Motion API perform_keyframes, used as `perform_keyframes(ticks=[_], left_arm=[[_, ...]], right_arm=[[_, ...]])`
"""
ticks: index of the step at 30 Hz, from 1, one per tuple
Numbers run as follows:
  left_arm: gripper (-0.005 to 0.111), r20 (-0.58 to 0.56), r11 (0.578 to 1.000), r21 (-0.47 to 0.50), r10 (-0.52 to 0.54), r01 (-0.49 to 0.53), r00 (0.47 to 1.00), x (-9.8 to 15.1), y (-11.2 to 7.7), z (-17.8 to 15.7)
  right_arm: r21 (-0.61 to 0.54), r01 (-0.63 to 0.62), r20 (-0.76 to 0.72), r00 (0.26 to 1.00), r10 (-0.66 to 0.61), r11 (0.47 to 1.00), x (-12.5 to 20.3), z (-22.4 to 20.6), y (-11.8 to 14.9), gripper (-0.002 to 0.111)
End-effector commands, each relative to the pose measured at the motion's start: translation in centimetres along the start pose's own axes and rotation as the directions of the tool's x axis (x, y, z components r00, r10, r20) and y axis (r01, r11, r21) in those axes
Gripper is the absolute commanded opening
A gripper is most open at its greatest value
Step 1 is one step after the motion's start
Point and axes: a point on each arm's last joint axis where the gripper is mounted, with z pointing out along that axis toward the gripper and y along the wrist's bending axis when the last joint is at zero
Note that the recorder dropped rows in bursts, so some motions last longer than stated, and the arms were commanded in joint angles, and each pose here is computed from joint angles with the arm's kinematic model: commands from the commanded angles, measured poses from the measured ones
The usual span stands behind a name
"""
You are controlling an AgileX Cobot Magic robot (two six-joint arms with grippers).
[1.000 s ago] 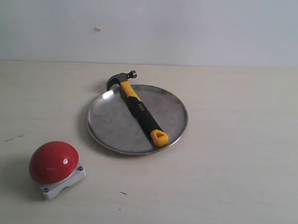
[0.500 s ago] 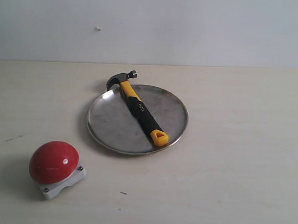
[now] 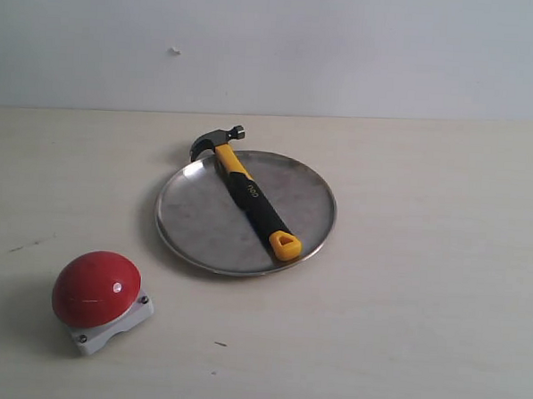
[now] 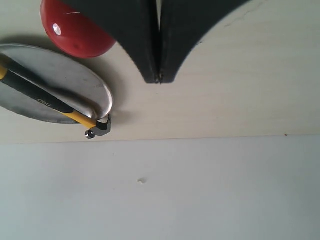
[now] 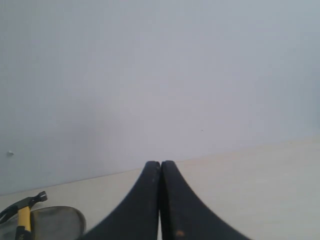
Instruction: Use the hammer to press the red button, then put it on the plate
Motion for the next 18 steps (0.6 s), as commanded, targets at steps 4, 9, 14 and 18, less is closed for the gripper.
perform_keyframes(ticks=[4, 9, 14, 18], left_arm=[[0.000, -0.001, 1.000, 0.000, -0.009, 0.009, 1.000, 0.12, 0.00, -0.02], [0.000, -0.001, 1.000, 0.000, -0.009, 0.009, 1.000, 0.12, 0.00, -0.02], [0.000, -0.001, 1.000, 0.000, -0.009, 0.009, 1.000, 0.12, 0.00, -0.02], [0.000, -0.001, 1.000, 0.000, -0.009, 0.009, 1.000, 0.12, 0.00, -0.02]], right_arm=[[0.041, 0.002, -0.020, 1.000, -0.001, 0.999, 0.33, -0.05, -0.28, 0.000], [0.042, -0.071, -0.017, 0.997, 0.072, 0.997, 0.33, -0.05, -0.28, 0.000], [0.042, -0.069, -0.017, 0.997, 0.070, 0.997, 0.33, -0.05, -0.28, 0.000], [0.042, -0.069, -0.017, 0.997, 0.070, 0.997, 0.33, -0.05, -0.28, 0.000]])
